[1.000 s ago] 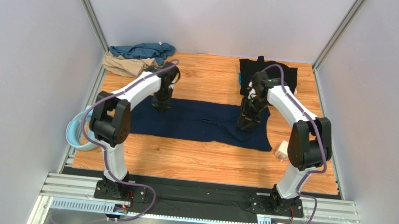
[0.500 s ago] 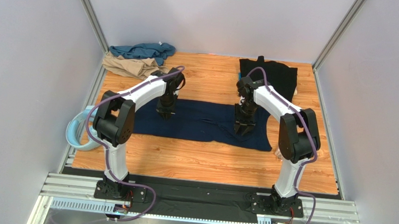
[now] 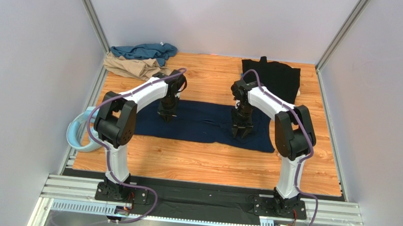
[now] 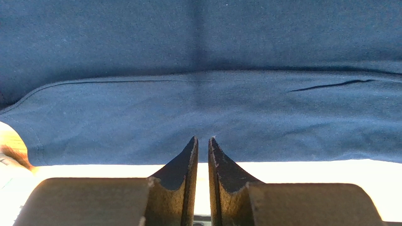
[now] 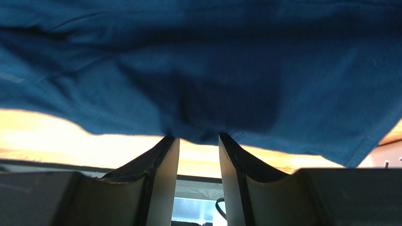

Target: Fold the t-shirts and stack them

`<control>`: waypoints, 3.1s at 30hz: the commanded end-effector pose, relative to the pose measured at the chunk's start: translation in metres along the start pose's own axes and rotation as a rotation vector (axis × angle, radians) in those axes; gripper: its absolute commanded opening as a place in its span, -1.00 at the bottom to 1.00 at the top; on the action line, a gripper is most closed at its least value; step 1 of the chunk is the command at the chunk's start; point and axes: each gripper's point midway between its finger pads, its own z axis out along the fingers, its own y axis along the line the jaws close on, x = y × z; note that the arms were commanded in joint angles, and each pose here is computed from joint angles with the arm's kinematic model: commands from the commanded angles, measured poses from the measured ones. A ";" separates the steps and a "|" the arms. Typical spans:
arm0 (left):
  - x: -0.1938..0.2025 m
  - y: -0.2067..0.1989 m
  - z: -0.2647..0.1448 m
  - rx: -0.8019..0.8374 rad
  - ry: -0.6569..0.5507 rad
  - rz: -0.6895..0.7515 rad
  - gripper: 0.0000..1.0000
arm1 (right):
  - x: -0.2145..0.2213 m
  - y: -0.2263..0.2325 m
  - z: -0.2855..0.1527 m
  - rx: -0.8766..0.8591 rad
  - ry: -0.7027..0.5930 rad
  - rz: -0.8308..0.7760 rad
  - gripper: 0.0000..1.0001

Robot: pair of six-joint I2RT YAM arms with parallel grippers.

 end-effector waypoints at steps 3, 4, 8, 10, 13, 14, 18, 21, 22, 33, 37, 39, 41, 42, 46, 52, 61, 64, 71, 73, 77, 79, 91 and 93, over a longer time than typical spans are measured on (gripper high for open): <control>0.001 0.001 -0.010 0.009 -0.028 -0.020 -0.63 | -0.012 -0.002 0.006 0.030 -0.012 -0.023 -0.25; 0.001 0.001 -0.009 0.007 -0.027 -0.022 -0.62 | -0.014 -0.002 0.006 0.029 -0.013 -0.026 -0.44; 0.003 0.003 -0.009 0.001 -0.026 -0.021 -0.62 | -0.019 -0.002 -0.003 0.036 -0.040 -0.034 -1.00; 0.006 0.004 -0.008 -0.003 -0.021 -0.018 -0.63 | -0.022 -0.001 -0.014 0.036 -0.061 -0.042 -1.00; 0.009 0.005 -0.006 -0.003 -0.010 -0.018 -0.63 | -0.025 0.000 -0.030 0.036 -0.087 -0.054 -1.00; 0.010 0.005 -0.005 -0.004 -0.007 -0.018 -0.63 | -0.028 0.002 -0.035 0.032 -0.099 -0.057 -1.00; 0.013 0.003 -0.001 0.001 0.011 -0.013 -0.63 | -0.034 0.006 -0.053 0.026 -0.113 -0.072 -1.00; 0.013 0.003 -0.001 0.002 0.015 -0.008 -0.63 | -0.044 0.009 -0.063 0.028 -0.131 -0.074 -1.00; 0.013 0.003 -0.001 0.002 0.013 -0.005 -0.64 | -0.047 0.009 -0.064 0.033 -0.136 -0.074 -1.00; 0.019 0.005 -0.001 0.003 0.026 0.009 -0.64 | -0.080 0.022 -0.065 0.015 -0.162 -0.047 -0.89; 0.021 0.006 0.000 0.001 0.030 0.013 -0.64 | -0.089 0.028 -0.069 0.002 -0.171 -0.050 -0.65; 0.023 0.007 0.000 0.000 0.035 0.013 -0.64 | -0.093 0.030 -0.072 -0.007 -0.186 -0.046 -0.63; 0.024 0.006 0.001 0.004 0.036 0.015 -0.64 | -0.094 0.029 -0.070 -0.008 -0.183 -0.040 -0.60; 0.026 0.006 0.002 0.006 0.042 0.015 -0.64 | -0.095 0.030 -0.069 -0.008 -0.180 -0.039 -0.59; 0.026 0.005 0.002 0.010 0.044 0.015 -0.65 | -0.098 0.031 -0.062 -0.009 -0.170 -0.041 -0.56; 0.027 0.006 0.003 0.005 0.043 0.017 -0.64 | -0.072 0.012 -0.064 0.039 -0.148 -0.043 -0.32; 0.022 -0.002 0.007 0.036 0.054 0.022 -0.65 | -0.053 -0.016 -0.051 0.105 -0.174 -0.025 -0.18; 0.020 -0.002 0.006 0.036 0.054 0.029 -0.65 | -0.053 -0.017 -0.049 0.109 -0.169 -0.032 -0.17; 0.024 0.002 0.006 0.019 0.062 0.036 -0.66 | -0.054 -0.022 -0.029 0.142 -0.115 -0.053 -0.17; 0.026 0.004 0.007 0.013 0.066 0.038 -0.66 | -0.053 -0.021 -0.027 0.135 -0.106 -0.052 -0.17; 0.028 0.004 0.008 0.009 0.073 0.034 -0.66 | -0.050 -0.018 -0.027 0.118 -0.099 -0.051 -0.16; 0.029 0.004 0.010 0.010 0.076 0.033 -0.65 | -0.047 -0.020 -0.023 0.123 -0.084 -0.050 -0.16; 0.029 0.003 0.012 0.011 0.083 0.029 -0.66 | -0.041 -0.019 -0.002 0.113 -0.041 -0.048 -0.16; 0.030 0.004 0.013 0.008 0.086 0.031 -0.66 | -0.044 -0.021 0.002 0.126 -0.042 -0.046 -0.17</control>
